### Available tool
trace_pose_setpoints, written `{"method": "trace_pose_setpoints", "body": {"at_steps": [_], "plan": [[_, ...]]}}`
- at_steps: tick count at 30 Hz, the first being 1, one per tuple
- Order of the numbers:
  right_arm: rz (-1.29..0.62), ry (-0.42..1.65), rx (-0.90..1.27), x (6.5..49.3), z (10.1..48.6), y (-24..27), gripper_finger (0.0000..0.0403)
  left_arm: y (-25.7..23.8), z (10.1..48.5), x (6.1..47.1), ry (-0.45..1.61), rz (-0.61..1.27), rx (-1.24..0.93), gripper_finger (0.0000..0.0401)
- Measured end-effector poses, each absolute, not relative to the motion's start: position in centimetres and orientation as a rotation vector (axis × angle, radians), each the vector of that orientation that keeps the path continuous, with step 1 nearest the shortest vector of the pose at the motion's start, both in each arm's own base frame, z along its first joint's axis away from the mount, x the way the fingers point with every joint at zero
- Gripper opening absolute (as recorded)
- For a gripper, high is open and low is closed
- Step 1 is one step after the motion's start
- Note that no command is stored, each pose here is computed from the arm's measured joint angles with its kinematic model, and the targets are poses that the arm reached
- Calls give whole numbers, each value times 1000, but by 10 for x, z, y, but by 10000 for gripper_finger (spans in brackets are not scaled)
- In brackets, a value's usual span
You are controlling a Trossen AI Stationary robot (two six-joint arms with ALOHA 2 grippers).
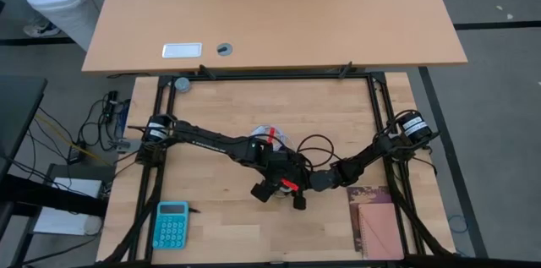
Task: Screw lightbulb
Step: Insert the white lightbulb into the lamp socket
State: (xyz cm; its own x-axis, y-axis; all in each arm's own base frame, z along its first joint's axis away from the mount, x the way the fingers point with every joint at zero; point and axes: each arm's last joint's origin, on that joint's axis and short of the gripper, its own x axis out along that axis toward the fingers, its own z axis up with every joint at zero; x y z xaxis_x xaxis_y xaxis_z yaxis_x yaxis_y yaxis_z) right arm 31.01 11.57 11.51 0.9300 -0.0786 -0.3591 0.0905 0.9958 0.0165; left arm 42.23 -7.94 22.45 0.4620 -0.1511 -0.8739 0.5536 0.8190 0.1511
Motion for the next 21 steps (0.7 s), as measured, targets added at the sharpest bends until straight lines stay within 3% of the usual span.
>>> {"method": "trace_pose_setpoints", "body": {"at_steps": [21], "plan": [[-103,396,38,310,112,111,210,-82,242,420,1041,-382,396,302]]}}
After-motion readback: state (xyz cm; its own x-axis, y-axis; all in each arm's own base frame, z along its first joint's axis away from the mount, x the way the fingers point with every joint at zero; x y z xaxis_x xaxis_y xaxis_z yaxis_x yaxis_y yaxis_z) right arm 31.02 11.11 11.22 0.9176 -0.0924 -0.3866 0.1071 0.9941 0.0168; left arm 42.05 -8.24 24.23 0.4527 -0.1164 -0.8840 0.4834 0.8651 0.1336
